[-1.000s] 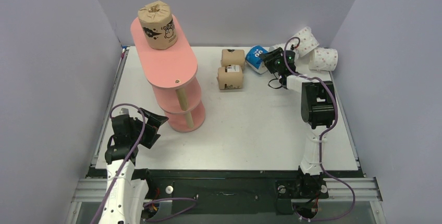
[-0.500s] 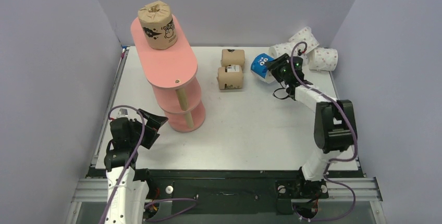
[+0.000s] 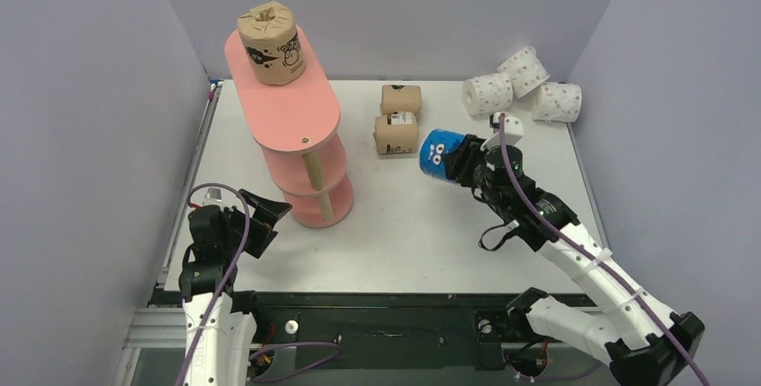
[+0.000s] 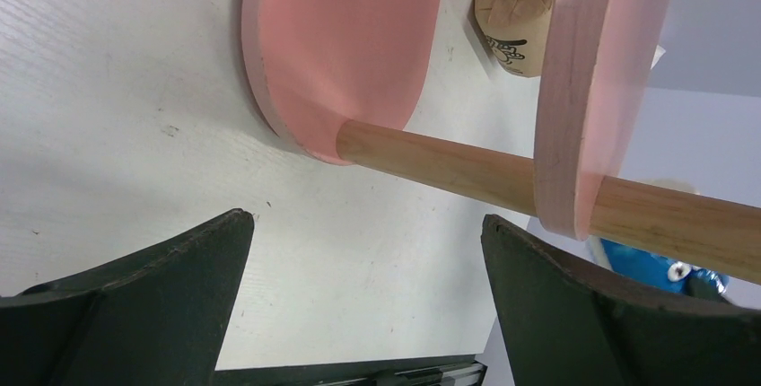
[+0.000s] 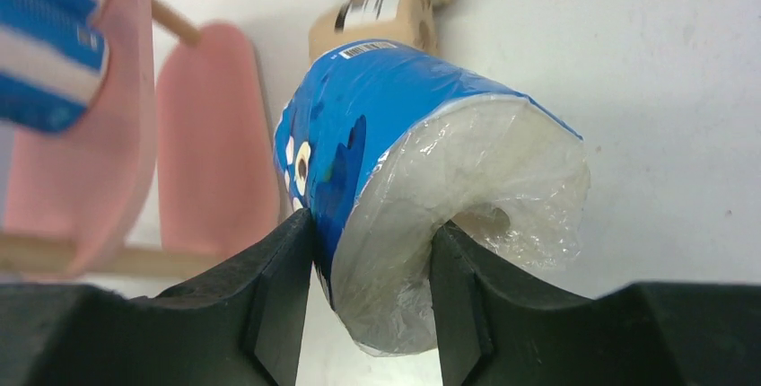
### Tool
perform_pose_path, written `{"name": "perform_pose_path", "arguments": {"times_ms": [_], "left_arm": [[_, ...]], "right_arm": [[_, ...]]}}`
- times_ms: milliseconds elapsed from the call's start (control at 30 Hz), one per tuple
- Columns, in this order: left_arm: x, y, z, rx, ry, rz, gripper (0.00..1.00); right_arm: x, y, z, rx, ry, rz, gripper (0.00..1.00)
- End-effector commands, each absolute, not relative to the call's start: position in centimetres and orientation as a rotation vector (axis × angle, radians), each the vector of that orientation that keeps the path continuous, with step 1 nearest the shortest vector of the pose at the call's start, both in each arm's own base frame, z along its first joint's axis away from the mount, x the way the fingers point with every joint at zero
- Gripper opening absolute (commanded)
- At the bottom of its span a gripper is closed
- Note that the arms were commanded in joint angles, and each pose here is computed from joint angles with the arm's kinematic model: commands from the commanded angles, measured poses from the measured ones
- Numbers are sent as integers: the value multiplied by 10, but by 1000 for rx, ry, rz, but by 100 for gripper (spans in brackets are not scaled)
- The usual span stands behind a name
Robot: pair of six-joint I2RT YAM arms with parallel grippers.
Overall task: Place and organize the paper towels onto the shelf
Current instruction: Pick up the paper towel from the center of the board, then place the paper towel at the center of the board.
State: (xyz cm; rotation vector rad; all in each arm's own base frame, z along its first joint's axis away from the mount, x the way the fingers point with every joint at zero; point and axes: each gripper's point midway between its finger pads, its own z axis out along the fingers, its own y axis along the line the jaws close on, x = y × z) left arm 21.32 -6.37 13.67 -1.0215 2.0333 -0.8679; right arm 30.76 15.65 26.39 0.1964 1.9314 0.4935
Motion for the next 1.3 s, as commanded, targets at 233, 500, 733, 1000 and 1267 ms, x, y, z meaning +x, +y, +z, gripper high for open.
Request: {"name": "perform_pose_path", "arguments": {"times_ms": [233,500,733,1000,1267], "left_arm": [[219,-59,146,-1022,1974,-861,100],[220,-56,145,-1028,1982,-831,100],[218,-54,143,-1032,1999,-814,100],[216,-55,134,-1046,2007,-813,100],[215,-52,132,-1064,2013,-790,99]], "right_arm": [[202,180,201,-388,2124,32,27],[190,232,163,-641,2142,-34,28],[191,251,143,-780,2168,-94,30],[186,253,125,-817,2210,-106,35],[182,252,143,-777,2208,-55,65]]}}
